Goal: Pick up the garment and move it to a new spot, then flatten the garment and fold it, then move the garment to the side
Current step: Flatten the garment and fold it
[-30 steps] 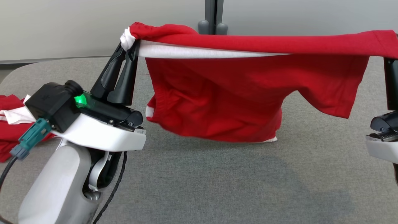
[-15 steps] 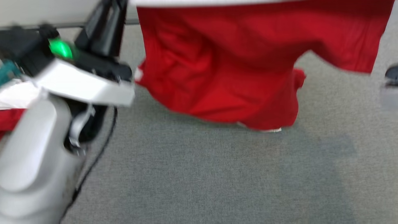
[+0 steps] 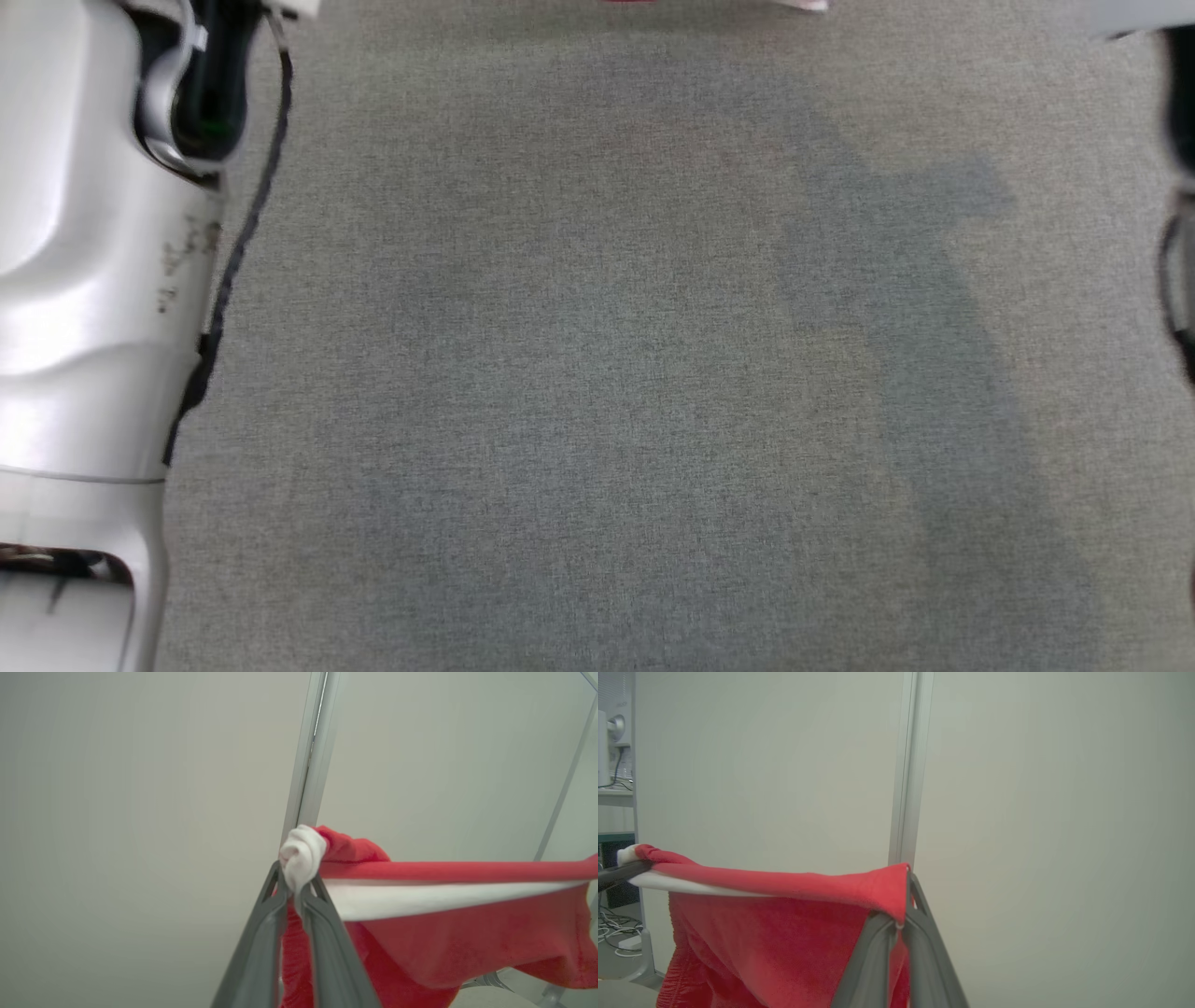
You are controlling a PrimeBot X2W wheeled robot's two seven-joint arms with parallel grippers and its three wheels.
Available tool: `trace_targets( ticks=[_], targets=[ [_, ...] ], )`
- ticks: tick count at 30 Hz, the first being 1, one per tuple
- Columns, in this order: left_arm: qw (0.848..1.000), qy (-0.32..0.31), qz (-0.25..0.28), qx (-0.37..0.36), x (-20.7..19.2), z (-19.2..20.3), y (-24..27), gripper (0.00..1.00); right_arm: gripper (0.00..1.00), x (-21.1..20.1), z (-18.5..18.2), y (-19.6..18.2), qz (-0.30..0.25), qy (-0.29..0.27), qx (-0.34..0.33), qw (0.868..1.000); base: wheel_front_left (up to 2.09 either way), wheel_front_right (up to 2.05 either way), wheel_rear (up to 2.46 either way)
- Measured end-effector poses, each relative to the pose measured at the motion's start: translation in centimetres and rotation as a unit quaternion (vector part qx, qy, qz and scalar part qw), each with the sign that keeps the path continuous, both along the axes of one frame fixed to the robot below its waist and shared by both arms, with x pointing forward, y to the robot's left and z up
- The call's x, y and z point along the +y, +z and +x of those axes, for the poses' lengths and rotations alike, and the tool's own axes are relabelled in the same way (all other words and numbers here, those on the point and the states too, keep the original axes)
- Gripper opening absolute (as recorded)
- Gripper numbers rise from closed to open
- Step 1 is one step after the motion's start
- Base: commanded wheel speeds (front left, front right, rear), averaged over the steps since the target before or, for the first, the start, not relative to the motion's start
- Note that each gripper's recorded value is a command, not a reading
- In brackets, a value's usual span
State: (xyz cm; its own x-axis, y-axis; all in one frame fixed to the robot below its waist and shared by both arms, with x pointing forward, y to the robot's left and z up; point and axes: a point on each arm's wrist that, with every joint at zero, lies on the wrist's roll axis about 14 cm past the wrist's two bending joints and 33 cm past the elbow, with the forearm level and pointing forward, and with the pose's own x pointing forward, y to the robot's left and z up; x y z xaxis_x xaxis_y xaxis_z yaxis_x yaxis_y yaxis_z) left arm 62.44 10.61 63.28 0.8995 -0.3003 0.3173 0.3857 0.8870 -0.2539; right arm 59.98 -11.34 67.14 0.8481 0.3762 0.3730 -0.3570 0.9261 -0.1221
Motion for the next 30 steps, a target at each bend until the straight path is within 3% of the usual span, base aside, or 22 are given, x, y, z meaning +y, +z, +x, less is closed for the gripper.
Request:
trace_targets(
  ticks=[6, 13, 16, 19, 30],
  targets=[
    [0.988, 0.025, -0.016, 0.149, 0.7, -0.7, -11.4, 0.00, 0.00, 2.1, -0.3, -11.5, 0.015, 0.016, 0.142, 0.990, 0.00, 0.00, 0.00],
    [0.947, 0.059, -0.039, 0.313, 1.5, -6.7, -23.4, 0.00, 0.00, 2.7, -5.8, -24.4, 0.046, 0.007, 0.303, 0.952, 0.00, 0.00, 0.00],
    [0.939, 0.058, -0.054, 0.334, 1.0, -8.3, -24.9, 0.00, 0.00, 2.3, -7.5, -26.2, 0.057, -0.002, 0.326, 0.944, 0.00, 0.00, 0.00],
    [0.941, 0.059, -0.066, 0.325, 1.3, -9.3, -24.6, 0.00, 0.00, 1.9, -9.2, -27.1, 0.063, -0.006, 0.338, 0.939, 0.00, 0.00, 0.00],
    [0.957, 0.057, -0.053, 0.278, 2.2, -17.4, -22.2, 0.00, 0.00, -0.1, -17.7, -25.1, 0.082, -0.018, 0.314, 0.946, 0.00, 0.00, 0.00]
  ],
)
